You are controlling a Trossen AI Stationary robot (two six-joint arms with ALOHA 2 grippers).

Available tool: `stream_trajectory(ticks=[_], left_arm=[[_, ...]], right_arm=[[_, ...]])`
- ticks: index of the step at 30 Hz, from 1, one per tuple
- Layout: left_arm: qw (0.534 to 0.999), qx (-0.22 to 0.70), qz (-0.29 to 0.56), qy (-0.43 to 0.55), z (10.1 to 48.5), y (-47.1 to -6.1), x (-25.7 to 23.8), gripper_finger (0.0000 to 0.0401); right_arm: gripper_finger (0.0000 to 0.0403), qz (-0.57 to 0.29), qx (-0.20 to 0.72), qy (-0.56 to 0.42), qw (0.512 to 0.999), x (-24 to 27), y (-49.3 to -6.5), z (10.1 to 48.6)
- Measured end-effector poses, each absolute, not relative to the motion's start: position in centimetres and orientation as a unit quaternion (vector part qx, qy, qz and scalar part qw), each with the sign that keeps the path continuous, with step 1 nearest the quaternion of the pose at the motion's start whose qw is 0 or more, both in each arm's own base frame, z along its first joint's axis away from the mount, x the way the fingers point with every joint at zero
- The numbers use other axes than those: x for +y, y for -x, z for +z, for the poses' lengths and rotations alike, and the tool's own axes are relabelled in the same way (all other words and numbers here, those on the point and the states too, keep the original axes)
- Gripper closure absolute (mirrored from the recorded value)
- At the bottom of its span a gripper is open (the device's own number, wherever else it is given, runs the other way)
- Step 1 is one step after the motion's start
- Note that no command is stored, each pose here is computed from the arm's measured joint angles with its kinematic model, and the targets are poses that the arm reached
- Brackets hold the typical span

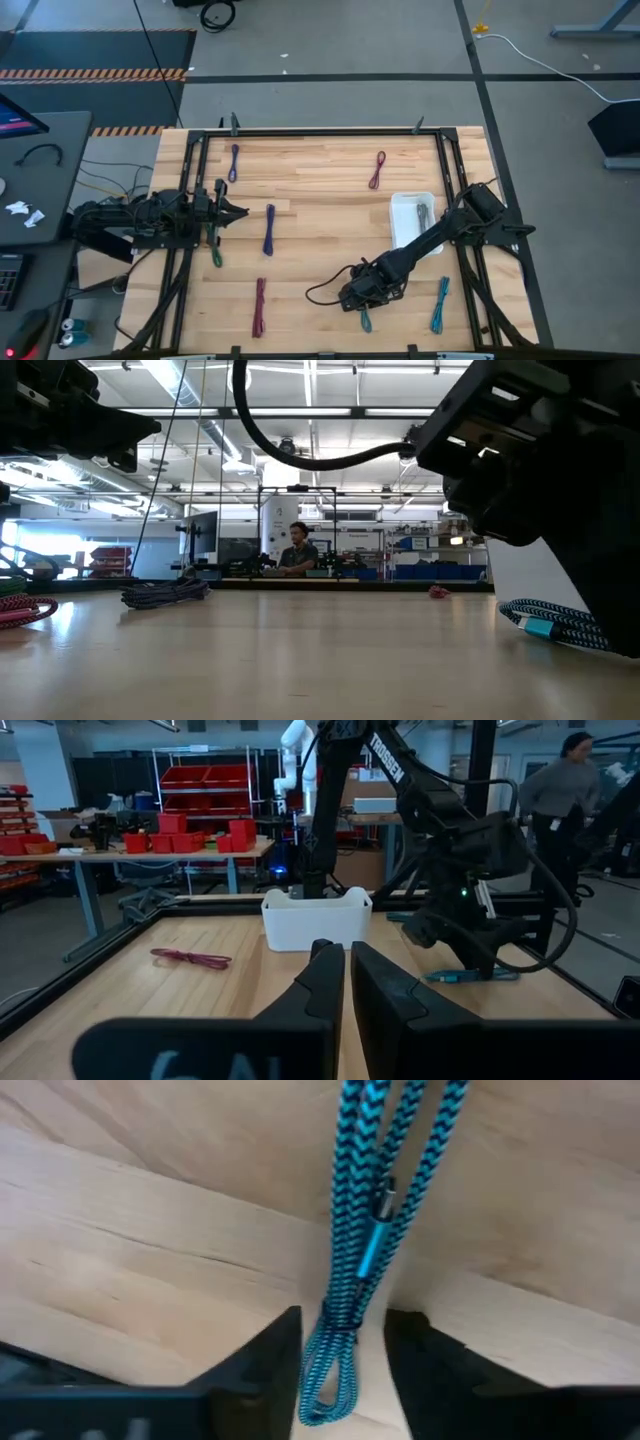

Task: Pick and place USB-C Cables
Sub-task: Put the left blue charging cable into the white bin

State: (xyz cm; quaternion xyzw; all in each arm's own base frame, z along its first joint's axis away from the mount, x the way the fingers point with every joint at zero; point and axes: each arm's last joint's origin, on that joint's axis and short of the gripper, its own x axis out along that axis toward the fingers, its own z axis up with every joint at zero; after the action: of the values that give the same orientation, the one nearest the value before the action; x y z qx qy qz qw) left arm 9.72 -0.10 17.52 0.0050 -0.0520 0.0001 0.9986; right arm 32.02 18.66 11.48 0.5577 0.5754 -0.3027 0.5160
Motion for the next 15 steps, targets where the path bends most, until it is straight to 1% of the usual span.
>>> stream_trajectory(ticks=[3, 7, 9, 11, 13, 15], left_arm=[[0.999, -0.052, 0.0, -0.005, 17.5, -9.7, -0.1, 0.0365], [0.999, -0.052, 0.0, -0.005, 17.5, -9.7, -0.1, 0.0363], [0.999, -0.052, 0.0, -0.005, 17.5, -9.7, -0.1, 0.0364], [0.999, -0.052, 0.0, -0.005, 17.5, -9.7, -0.1, 0.0367], [0.999, -0.052, 0.0, -0.005, 17.5, -9.7, -0.1, 0.0369], [0.999, -0.052, 0.0, -0.005, 17.5, -9.7, -0.1, 0.0371]], right_arm=[[0.0308, -0.302, 0.576, -0.55, 0.523, 18.6, -32.0, 11.4], [0.0379, -0.281, 0.567, -0.546, 0.549, 18.6, -32.0, 12.3], [0.0386, -0.272, 0.56, -0.54, 0.566, 18.4, -31.9, 13.0], [0.038, -0.268, 0.554, -0.535, 0.579, 18.1, -31.6, 13.9], [0.0375, -0.239, 0.542, -0.544, 0.594, 18.0, -31.5, 16.0], [0.0379, -0.2, 0.532, -0.55, 0.612, 17.9, -31.2, 18.2]])
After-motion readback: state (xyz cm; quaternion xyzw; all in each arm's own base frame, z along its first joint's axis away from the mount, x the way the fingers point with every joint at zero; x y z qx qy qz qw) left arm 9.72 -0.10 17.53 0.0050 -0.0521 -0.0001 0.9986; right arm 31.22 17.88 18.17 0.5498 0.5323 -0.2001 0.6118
